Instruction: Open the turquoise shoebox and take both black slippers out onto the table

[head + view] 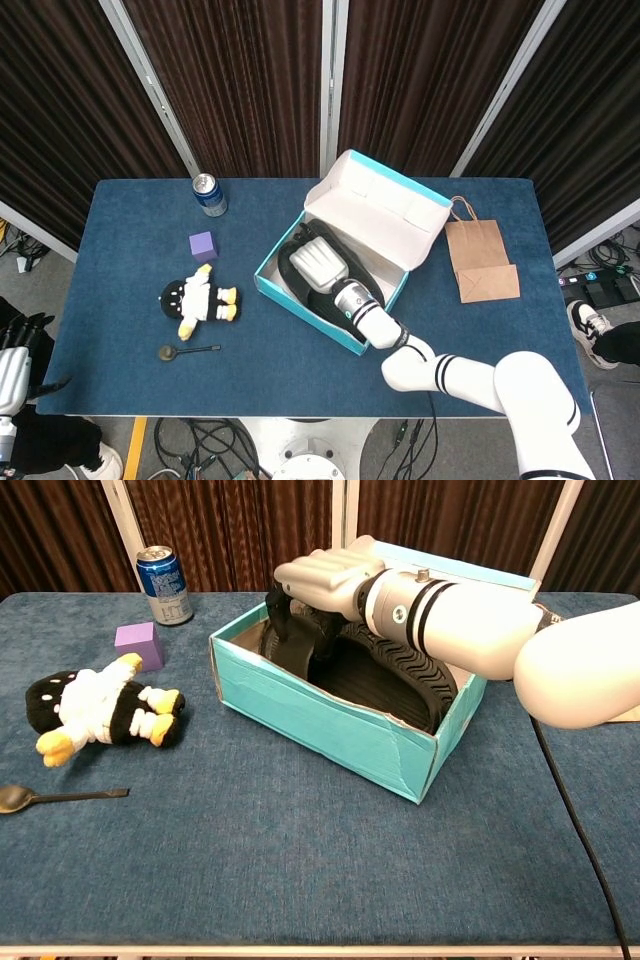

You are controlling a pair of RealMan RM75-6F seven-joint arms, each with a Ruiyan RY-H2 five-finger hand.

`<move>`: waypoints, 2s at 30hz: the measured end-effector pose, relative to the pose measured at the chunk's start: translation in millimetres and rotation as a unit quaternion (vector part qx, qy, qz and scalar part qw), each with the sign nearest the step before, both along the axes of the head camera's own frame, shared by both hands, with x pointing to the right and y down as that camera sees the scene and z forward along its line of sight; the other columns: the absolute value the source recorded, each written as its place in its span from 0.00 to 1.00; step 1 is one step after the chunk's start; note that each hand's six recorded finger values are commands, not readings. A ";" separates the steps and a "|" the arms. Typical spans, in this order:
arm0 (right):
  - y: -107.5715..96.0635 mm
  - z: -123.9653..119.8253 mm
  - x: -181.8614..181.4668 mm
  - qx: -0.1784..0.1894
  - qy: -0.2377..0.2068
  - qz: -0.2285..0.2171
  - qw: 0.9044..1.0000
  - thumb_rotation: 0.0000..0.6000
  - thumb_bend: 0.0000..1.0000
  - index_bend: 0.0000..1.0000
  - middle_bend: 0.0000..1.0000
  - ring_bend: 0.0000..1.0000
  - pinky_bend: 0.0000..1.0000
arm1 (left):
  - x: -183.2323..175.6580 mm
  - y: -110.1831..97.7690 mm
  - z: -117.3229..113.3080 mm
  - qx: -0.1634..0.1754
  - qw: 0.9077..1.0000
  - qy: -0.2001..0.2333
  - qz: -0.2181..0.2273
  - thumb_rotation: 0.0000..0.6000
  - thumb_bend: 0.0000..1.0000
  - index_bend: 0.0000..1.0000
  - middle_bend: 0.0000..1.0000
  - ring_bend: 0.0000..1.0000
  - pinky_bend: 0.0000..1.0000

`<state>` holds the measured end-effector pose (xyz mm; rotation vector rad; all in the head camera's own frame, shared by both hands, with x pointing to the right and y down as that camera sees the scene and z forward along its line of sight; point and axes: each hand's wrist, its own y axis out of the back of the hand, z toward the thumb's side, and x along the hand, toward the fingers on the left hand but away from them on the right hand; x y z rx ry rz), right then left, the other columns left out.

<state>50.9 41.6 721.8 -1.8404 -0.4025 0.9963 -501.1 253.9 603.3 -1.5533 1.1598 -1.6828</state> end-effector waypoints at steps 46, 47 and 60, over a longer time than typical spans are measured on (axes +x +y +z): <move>-24.8 -96.6 88.6 0.236 -0.002 0.037 0.971 1.00 0.21 0.58 0.47 0.19 0.01 | 9.3 -12.2 -0.5 0.015 1.000 0.010 0.019 1.00 0.00 0.16 0.10 0.02 0.13; -23.0 -99.0 94.0 0.231 -0.006 0.041 0.972 1.00 0.21 0.58 0.47 0.19 0.01 | 10.0 -12.8 -0.7 0.016 1.000 0.011 0.021 1.00 0.00 0.16 0.10 0.02 0.13; 29.0 -113.0 231.8 0.121 -0.013 0.164 0.979 1.00 0.21 0.59 0.46 0.19 0.01 | 16.8 -16.5 -1.6 0.023 0.999 0.020 0.030 1.00 0.00 0.16 0.10 0.02 0.13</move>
